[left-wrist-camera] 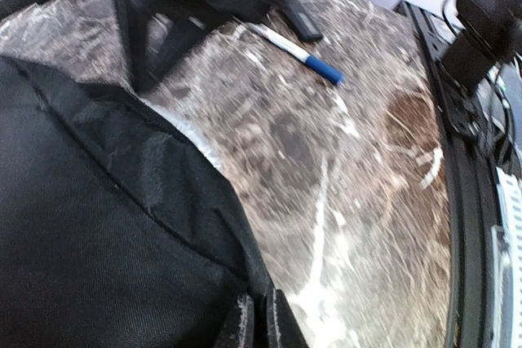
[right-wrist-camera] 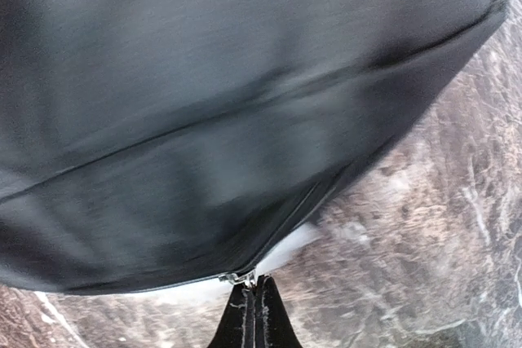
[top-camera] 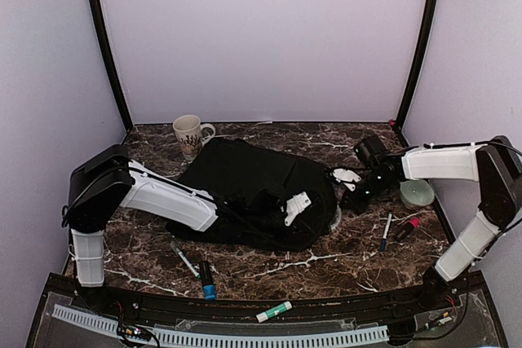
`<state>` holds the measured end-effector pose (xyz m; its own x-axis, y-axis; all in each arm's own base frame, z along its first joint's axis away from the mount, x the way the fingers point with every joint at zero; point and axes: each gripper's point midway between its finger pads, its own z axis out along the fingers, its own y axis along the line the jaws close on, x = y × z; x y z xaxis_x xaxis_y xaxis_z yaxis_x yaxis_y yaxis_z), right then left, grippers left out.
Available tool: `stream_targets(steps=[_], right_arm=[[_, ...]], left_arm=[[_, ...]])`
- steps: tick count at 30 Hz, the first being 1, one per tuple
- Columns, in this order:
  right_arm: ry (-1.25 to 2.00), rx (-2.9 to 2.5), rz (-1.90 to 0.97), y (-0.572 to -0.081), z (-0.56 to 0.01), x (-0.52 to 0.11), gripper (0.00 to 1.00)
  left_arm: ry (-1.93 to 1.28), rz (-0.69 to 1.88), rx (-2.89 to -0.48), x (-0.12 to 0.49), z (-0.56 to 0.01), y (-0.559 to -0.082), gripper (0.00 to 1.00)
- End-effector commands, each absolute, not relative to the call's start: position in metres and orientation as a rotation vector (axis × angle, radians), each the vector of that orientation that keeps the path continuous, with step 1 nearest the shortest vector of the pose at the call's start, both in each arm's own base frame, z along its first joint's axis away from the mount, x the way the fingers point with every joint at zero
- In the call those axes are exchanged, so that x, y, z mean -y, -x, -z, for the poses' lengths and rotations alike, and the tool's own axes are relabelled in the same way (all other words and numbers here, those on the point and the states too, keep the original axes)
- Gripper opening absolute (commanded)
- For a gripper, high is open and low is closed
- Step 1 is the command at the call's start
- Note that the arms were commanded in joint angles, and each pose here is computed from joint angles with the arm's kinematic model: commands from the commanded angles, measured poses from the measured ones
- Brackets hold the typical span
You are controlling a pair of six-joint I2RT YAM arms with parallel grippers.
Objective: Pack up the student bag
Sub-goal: Zip the student bag at the center of the board.
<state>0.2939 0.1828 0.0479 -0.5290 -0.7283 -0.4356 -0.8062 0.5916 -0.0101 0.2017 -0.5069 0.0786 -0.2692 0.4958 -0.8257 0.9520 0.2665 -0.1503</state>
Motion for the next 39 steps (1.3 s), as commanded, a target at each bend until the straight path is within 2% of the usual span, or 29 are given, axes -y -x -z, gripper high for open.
stream_targets(steps=[1, 7, 14, 22, 32, 36, 37, 39], right_arm=[[1.134, -2.462, -0.116, -0.333, -0.050, -0.156, 0.00], [1.111, -2.466, -0.142, -0.343, -0.052, -0.158, 0.00], [1.086, -2.499, -0.096, -0.329, -0.048, -0.138, 0.00], [1.127, -2.420, 0.064, -0.306, -0.062, -0.097, 0.00], [1.414, -2.294, -0.228, -0.263, -0.057, -0.161, 0.00], [1.427, -2.224, -0.434, -0.255, -0.082, -0.213, 0.00], [1.419, -2.218, -0.495, -0.253, -0.089, -0.227, 0.00], [1.444, -2.211, -0.570, -0.252, -0.096, -0.248, 0.00]], left_arm=[[-1.427, 0.894, -1.948, 0.477, -0.067, -0.170, 0.00], [-1.421, 0.854, -1.949, 0.468, -0.065, -0.171, 0.00], [-1.454, 0.822, -1.935, 0.469, -0.059, -0.173, 0.00], [-1.522, 0.596, -1.946, 0.448, -0.040, -0.188, 0.00], [-1.439, 0.403, -2.070, 0.381, -0.037, -0.213, 0.00], [-1.315, 0.155, -2.101, 0.336, -0.046, -0.247, 0.00], [-1.313, 0.149, -2.084, 0.336, -0.052, -0.248, 0.07], [-1.309, 0.180, -2.056, 0.341, -0.067, -0.248, 0.27]])
